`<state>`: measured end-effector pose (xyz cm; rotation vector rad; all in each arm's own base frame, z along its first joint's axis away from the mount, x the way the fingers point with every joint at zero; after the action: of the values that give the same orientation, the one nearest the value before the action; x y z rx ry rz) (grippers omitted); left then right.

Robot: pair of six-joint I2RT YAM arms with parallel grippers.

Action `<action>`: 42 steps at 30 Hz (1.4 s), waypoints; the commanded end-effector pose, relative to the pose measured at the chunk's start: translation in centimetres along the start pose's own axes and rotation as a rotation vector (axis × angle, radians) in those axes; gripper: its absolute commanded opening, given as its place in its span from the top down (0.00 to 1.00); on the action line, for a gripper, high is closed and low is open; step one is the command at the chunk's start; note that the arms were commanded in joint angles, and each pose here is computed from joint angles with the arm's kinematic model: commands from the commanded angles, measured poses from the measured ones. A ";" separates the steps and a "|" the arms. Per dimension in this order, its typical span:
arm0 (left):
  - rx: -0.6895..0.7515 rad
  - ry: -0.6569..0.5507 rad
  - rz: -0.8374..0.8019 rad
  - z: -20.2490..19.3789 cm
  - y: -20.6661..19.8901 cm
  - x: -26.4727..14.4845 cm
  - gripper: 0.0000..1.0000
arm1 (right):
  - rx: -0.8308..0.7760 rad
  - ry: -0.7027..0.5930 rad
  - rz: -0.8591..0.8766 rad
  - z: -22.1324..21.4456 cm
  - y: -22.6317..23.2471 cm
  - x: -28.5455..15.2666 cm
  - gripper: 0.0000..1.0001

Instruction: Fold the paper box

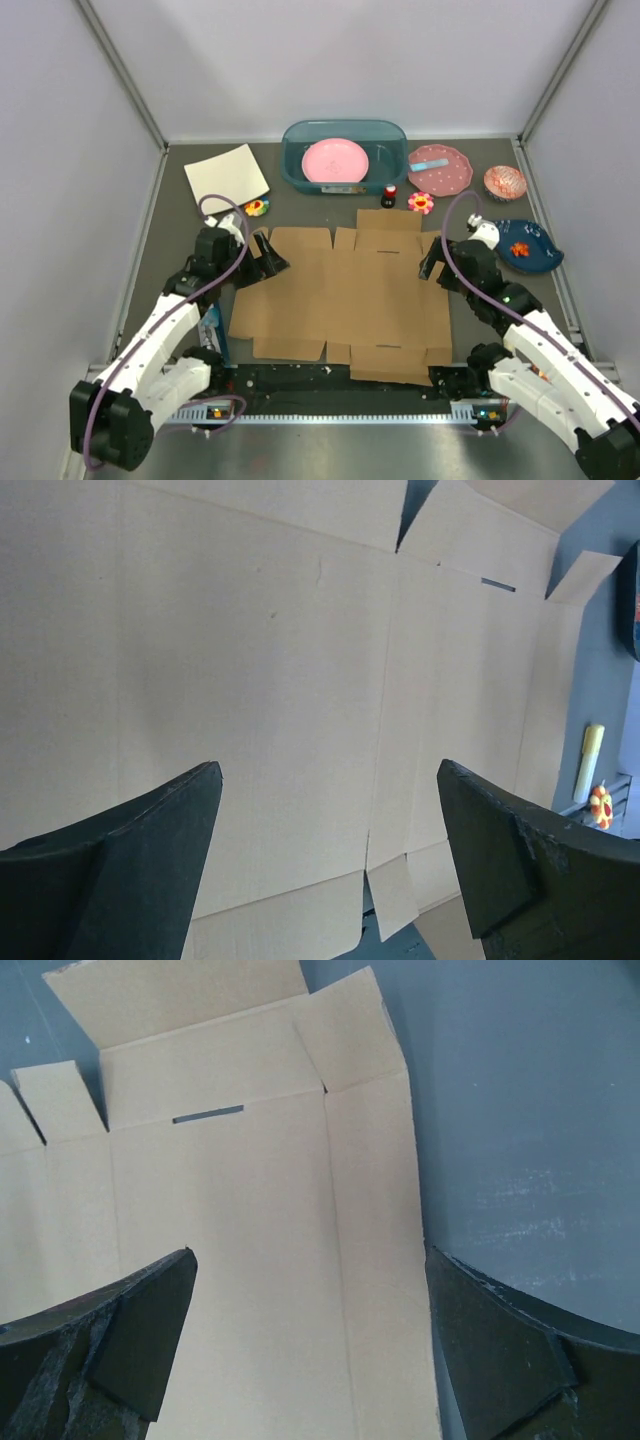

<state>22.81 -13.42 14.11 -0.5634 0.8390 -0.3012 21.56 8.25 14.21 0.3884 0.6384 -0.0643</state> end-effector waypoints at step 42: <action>0.112 -0.042 -0.247 0.0 -3.9 -2.7 0.06 | 0.156 0.261 0.202 -5.9 -0.3 4.7 0.80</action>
<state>20.34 -15.18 16.33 -0.5778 0.7718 -0.5295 21.10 10.00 4.91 0.6185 0.9129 0.0712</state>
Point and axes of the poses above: each gripper's point midway between its finger pads, its own x axis out along the fingers, its own y axis along the line the jaws close on, z = x × y, the point moved 2 cm from there along -x, back along the fingers, and after that the axes turned 3 degrees about x, right-handed, at the moved point
